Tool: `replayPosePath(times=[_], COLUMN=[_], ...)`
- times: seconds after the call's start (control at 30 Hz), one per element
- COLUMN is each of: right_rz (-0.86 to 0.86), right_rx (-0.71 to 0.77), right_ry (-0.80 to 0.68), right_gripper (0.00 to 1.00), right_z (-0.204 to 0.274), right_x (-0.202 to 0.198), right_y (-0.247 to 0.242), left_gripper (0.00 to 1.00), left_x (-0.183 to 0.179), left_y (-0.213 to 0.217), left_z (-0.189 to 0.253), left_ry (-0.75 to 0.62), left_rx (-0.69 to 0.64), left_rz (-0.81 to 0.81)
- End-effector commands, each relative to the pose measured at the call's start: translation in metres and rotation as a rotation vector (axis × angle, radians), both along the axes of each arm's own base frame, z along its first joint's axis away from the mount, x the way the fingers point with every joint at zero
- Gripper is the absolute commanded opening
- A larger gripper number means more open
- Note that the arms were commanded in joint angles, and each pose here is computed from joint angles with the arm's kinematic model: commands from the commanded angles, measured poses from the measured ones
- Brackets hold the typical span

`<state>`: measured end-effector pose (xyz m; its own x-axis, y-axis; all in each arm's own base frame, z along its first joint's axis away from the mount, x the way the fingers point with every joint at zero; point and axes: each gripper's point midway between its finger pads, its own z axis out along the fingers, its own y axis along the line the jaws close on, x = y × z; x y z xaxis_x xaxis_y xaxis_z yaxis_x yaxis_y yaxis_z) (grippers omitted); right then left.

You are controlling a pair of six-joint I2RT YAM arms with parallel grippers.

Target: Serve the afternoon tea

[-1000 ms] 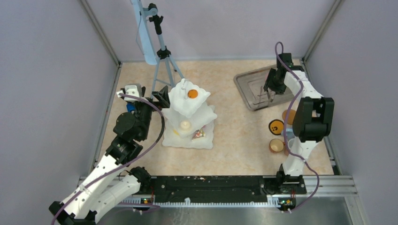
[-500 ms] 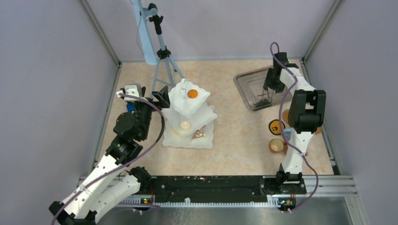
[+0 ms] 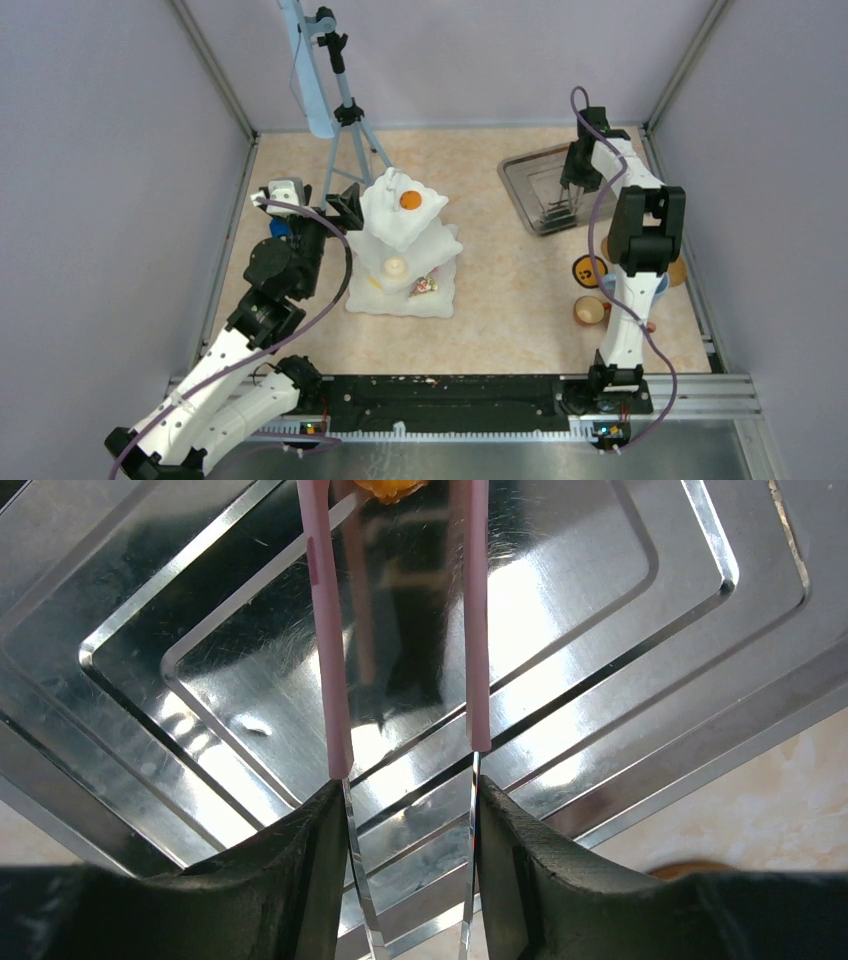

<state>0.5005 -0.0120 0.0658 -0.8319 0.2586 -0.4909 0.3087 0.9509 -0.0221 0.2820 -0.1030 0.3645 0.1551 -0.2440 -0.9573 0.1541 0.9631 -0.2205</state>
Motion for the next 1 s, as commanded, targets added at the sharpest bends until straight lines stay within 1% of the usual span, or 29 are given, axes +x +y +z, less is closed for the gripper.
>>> replayPosePath(times=[0.0,0.1,0.17,0.2,0.23,0.3,0.37,0.53,0.6,0.77,0.9,0.97], right_rz=[0.013,0.021,0.035,0.041,0.047,0.068,0.088,0.152,0.222,0.382,0.473,0.527], right_rx=[-0.025,-0.035,-0.038,-0.040,-0.039,-0.019,0.005,0.104,0.189,0.495,0.701,0.779], right_ry=[-0.048,-0.075,-0.112,-0.147,-0.197,-0.253,-0.288,-0.353,-0.397,-0.534,-0.576,-0.582], right_gripper=[0.36,0.24,0.15,0.12,0.10,0.09,0.08,0.05,0.04,0.03,0.01,0.00], right_z=[0.023,0.040,0.057,0.070,0.091,0.113,0.129,0.152,0.166,0.219,0.250,0.265], right_x=[0.009,0.005,-0.002,-0.006,-0.011,-0.026,-0.045,-0.106,-0.127,-0.185,-0.221,-0.237], right_y=[0.003,0.004,0.005,0.006,0.006,0.010,0.015,0.034,0.052,0.108,0.143,0.161], left_gripper=[0.99,0.99,0.99,0.99,0.99,0.99,0.99,0.99,0.99,0.99,0.99,0.99], left_x=[0.000,0.000,0.000,0.000,0.000,-0.001,-0.001,-0.002,-0.002,0.000,0.001,0.001], left_y=[-0.002,-0.002,-0.001,0.000,0.001,0.002,0.003,0.005,0.006,0.005,0.005,0.006], left_z=[0.009,0.010,0.010,0.010,0.010,0.011,0.011,0.012,0.012,0.010,0.009,0.008], left_ry=[-0.021,-0.021,-0.021,-0.021,-0.022,-0.024,-0.025,-0.028,-0.028,-0.022,-0.020,-0.019], left_rx=[-0.017,-0.015,-0.013,-0.013,-0.013,-0.013,-0.013,-0.014,-0.014,-0.009,-0.006,-0.005], left_rz=[-0.014,-0.012,-0.008,-0.006,-0.001,0.003,0.006,0.017,0.018,0.022,0.025,0.029])
